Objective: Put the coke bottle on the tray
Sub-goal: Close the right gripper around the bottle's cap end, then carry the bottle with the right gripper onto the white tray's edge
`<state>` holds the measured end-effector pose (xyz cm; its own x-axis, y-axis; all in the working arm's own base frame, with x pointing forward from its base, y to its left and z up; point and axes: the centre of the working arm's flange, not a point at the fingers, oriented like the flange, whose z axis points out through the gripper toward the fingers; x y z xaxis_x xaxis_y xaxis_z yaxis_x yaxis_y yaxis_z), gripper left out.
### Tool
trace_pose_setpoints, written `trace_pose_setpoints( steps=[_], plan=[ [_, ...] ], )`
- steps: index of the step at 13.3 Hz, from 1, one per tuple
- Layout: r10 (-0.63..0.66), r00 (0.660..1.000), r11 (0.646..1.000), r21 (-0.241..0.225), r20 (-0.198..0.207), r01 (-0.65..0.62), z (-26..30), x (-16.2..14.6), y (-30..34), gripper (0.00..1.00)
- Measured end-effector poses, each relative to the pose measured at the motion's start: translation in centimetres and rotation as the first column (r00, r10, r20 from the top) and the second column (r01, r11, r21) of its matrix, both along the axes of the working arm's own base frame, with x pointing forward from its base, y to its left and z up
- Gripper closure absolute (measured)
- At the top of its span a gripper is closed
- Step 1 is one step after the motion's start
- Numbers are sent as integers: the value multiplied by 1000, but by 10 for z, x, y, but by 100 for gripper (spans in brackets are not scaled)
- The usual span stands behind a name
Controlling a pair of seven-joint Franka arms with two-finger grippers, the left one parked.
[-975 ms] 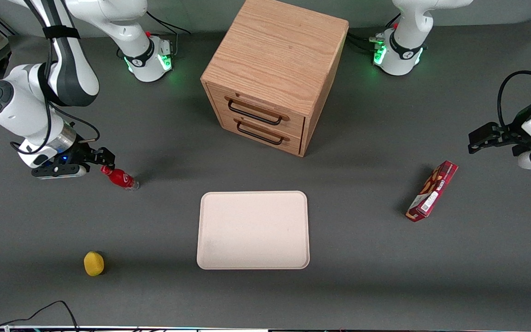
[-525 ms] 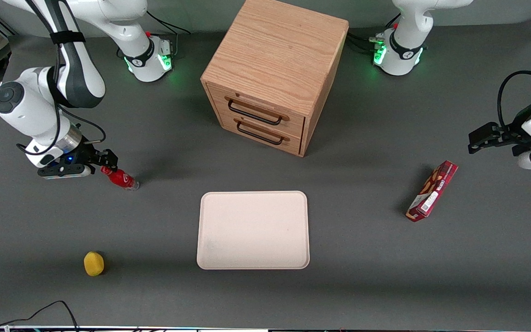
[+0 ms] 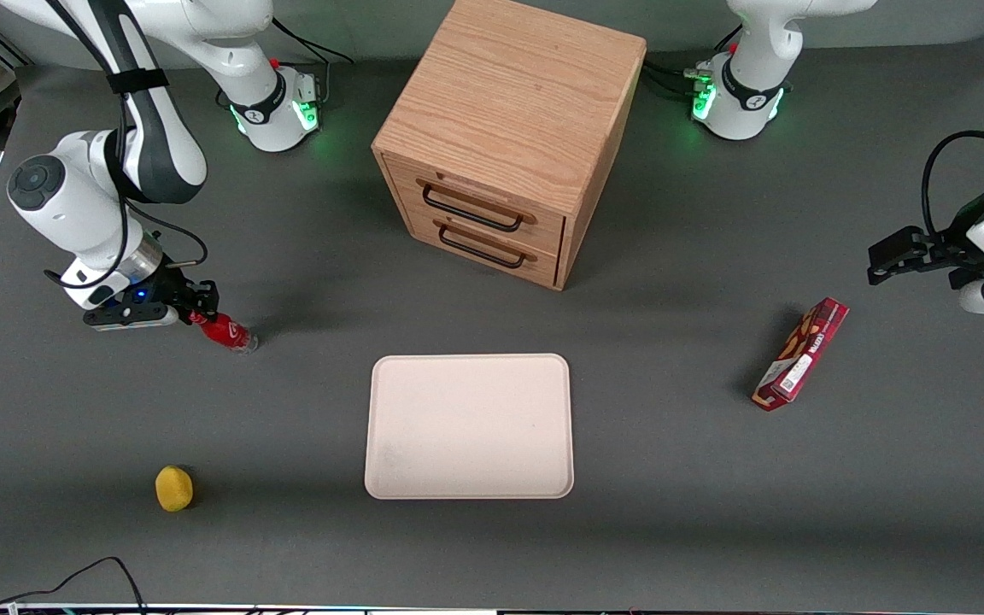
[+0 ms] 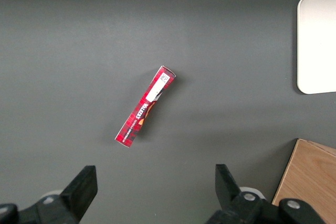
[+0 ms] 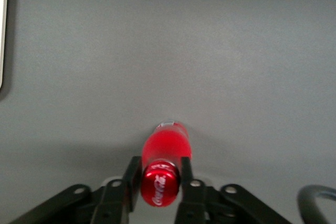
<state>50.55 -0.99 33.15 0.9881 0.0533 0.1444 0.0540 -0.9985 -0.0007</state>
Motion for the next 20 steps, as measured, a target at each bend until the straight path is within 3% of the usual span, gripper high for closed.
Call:
trace_pose_setpoints(
  steps=[6,10,13,16,20],
  plan=[
    [21,1000,1000,4,17,-21,16,11,22,69],
    [-11,999,999,36,-49,13,94,61,102,69],
    [-10,997,997,72,-70,15,129,111,144,69],
    [-19,997,997,76,-69,25,113,152,170,69],
    [-56,996,997,45,-69,59,77,166,256,69]
  ],
)
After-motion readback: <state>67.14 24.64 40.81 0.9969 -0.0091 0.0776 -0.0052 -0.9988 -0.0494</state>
